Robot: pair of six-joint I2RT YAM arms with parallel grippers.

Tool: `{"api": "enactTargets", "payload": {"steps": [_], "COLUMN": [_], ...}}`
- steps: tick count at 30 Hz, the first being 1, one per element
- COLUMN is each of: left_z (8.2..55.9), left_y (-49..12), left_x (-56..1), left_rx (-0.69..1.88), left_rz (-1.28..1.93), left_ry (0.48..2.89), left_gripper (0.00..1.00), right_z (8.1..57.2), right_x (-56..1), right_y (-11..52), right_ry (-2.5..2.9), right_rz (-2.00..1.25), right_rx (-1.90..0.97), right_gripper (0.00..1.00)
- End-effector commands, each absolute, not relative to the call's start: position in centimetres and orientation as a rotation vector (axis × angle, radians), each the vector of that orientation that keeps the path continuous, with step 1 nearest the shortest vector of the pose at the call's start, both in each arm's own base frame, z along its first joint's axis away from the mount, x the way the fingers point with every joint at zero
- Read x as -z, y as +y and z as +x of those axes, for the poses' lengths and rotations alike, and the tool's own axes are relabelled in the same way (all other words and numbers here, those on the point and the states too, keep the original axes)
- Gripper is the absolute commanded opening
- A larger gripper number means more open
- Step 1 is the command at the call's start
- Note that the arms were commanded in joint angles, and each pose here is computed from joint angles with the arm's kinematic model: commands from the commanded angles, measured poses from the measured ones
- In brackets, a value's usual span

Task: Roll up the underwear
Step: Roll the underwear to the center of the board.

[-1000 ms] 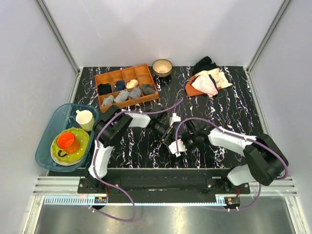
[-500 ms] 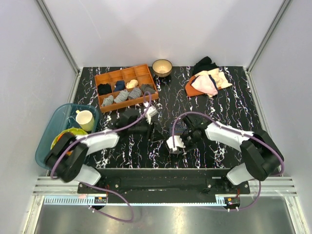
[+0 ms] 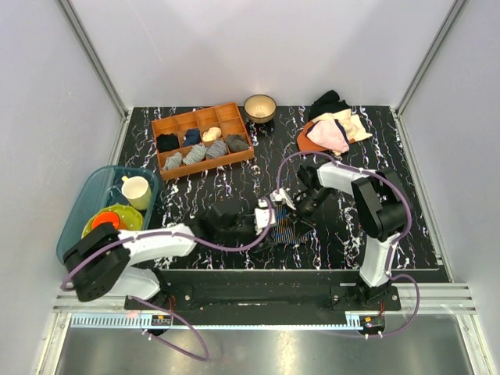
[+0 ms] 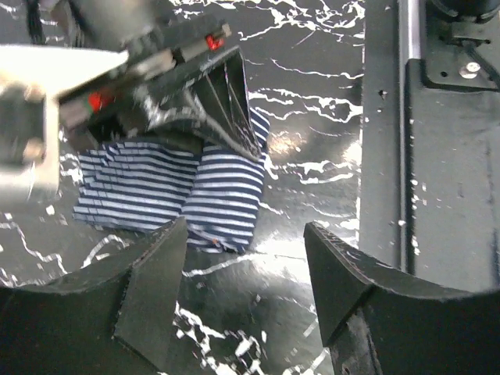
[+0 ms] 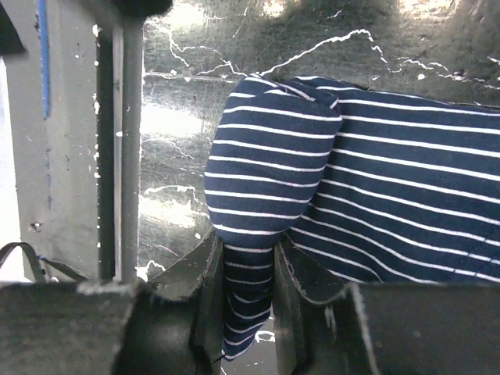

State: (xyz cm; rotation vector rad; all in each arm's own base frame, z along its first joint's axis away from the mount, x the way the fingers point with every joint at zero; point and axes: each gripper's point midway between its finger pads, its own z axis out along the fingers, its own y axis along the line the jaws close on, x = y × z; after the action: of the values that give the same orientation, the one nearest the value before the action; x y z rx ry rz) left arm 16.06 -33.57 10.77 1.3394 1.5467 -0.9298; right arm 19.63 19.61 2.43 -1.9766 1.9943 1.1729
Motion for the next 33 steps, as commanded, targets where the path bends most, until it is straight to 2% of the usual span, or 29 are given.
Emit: {"api": "enactTargets", "payload": {"steps": [1, 12, 17, 22, 25, 26, 30, 33], "left_z": [17.7, 17.9, 19.5, 19.6, 19.2, 19.0, 17.8, 16.9], "left_y": [-35.8, -38.1, -37.8, -37.7, -37.5, -37.5, -37.2, -36.4], "left_x": [-10.3, -4.8, -3.4, -2.7, -1.7, -1.4, 0.1, 0.6], "left_rx": [0.739, 0.599, 0.471, 0.456, 0.462, 0.478, 0.543, 0.632], "left_rz": [1.535, 1.769, 1.740, 1.740, 1.782, 1.791, 1.834, 1.833], "left_ry": [1.442, 1.503, 1.576, 1.599, 1.642, 1.665, 1.761, 1.830], "left_gripper": [0.65, 0.64, 0.57, 0.51, 0.37, 0.27, 0.09, 0.04], "right_z": [19.0, 19.5, 19.4, 19.3, 19.4, 19.5, 21.1, 23.5], "right_x": [-3.6, -3.4, -3.5, -3.4, -3.7, -3.8, -5.5, -7.4], "right_y": [19.5, 19.7, 19.7, 19.6, 19.5, 19.5, 18.5, 16.3], "right_ry": [2.097, 2.125, 2.114, 2.113, 2.116, 2.115, 2.125, 2.113], "right_rz": [-1.882, -1.853, -1.851, -1.851, -1.832, -1.828, -1.736, -1.613], "right_rx": [-1.326, -1.351, -1.349, -1.325, -1.316, -1.312, -1.233, -1.138], "right_gripper": [0.25, 0.27, 0.31, 0.36, 0.38, 0.39, 0.48, 0.53]}}
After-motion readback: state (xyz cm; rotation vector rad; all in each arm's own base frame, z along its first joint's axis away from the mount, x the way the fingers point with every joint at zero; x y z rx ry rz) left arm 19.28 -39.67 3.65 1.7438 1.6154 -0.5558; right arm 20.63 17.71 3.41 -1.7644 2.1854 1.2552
